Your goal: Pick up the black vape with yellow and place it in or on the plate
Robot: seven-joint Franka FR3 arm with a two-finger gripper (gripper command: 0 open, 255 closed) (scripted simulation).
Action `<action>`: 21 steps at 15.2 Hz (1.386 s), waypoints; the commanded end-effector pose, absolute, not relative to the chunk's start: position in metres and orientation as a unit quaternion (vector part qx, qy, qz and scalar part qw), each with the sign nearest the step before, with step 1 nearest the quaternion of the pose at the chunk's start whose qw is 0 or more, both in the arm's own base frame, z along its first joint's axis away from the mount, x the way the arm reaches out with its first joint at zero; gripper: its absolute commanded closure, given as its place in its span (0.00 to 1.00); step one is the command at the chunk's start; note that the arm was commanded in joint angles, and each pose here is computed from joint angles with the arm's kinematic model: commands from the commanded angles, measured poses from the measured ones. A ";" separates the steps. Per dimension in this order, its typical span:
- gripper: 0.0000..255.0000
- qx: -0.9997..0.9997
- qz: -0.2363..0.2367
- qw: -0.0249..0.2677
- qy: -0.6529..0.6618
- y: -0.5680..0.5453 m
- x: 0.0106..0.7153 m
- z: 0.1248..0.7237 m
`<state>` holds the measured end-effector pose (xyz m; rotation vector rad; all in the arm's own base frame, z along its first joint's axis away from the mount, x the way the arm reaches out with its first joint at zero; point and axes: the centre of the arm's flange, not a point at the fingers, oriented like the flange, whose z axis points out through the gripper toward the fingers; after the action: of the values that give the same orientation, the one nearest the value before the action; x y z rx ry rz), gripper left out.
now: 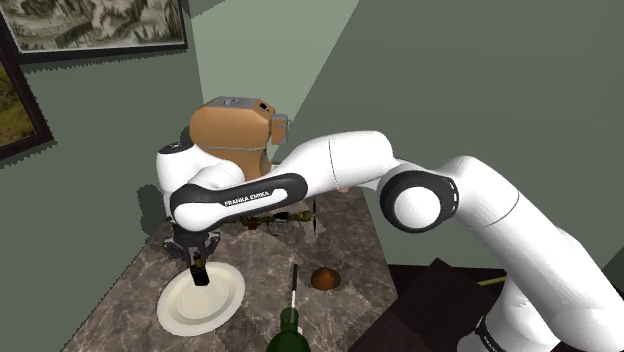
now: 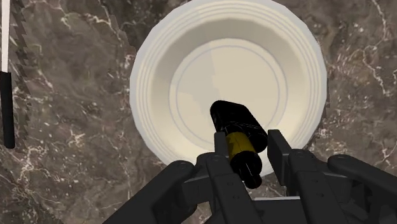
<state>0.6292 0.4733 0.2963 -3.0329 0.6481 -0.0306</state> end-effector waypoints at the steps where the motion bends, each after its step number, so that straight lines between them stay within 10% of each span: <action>1: 1.00 -0.978 -0.010 0.020 0.209 0.473 0.629 0.286; 16: 1.00 -0.978 -0.010 0.020 0.209 0.473 0.629 0.243; 17: 0.00 -0.978 -0.010 0.020 0.209 0.473 0.629 0.243; 21: 0.00 -0.978 -0.010 0.020 0.209 0.473 0.629 0.243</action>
<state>0.6294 0.4728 0.2434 -3.0323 0.6478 -0.0312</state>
